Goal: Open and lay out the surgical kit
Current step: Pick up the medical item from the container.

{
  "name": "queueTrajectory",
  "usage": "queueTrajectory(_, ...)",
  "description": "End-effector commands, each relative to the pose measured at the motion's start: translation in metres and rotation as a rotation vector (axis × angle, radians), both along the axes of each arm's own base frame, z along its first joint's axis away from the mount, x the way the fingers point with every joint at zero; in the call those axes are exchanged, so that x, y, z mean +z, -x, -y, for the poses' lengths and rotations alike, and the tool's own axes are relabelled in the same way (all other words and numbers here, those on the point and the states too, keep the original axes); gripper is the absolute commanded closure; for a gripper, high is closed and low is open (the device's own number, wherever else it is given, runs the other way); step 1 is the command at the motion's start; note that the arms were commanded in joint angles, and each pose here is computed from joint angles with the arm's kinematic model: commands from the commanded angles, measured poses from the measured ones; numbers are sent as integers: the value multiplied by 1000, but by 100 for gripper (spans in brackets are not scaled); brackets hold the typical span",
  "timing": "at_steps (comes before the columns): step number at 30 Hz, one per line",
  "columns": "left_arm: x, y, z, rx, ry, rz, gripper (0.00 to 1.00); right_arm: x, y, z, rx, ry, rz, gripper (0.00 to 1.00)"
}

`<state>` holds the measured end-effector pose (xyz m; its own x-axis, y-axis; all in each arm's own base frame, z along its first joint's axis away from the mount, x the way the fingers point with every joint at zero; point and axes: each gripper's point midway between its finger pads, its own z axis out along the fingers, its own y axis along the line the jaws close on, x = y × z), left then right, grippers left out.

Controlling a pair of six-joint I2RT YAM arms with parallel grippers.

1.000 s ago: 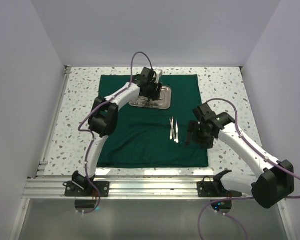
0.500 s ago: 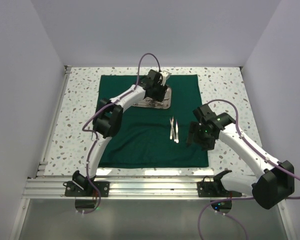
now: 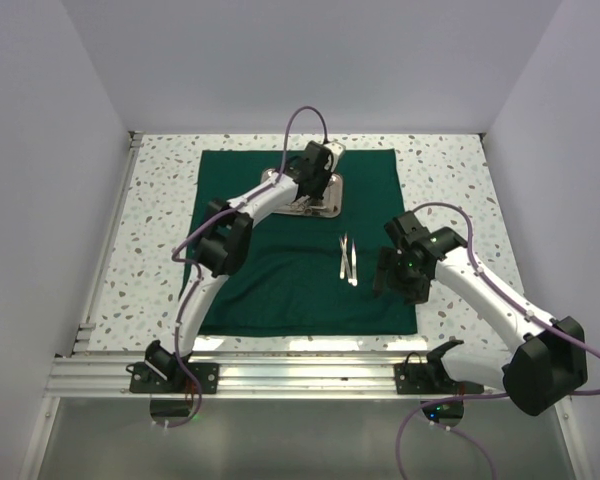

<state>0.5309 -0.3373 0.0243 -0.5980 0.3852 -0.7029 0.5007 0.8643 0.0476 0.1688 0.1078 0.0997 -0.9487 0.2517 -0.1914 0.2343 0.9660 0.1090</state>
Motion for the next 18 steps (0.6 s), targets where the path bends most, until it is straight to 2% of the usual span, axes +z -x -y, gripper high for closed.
queueTrajectory(1, -110, 56, -43, 9, -212, -283, 87, -2, -2, 2, 0, 10, 22, 27)
queueTrajectory(3, -109, 55, -44, 20, -211, -281, 100, -4, -3, 2, 2, 11, 21, 27)
queueTrajectory(6, -102, 54, -42, 34, -196, -276, 100, -4, -5, 0, 0, 3, 26, 27)
queueTrajectory(9, -77, 45, -40, 67, -159, -244, 100, -2, -9, -2, -3, -5, 39, 27)
queueTrajectory(18, 40, 12, -46, 165, 5, -94, 100, 21, -31, -7, -7, -16, 122, 27)
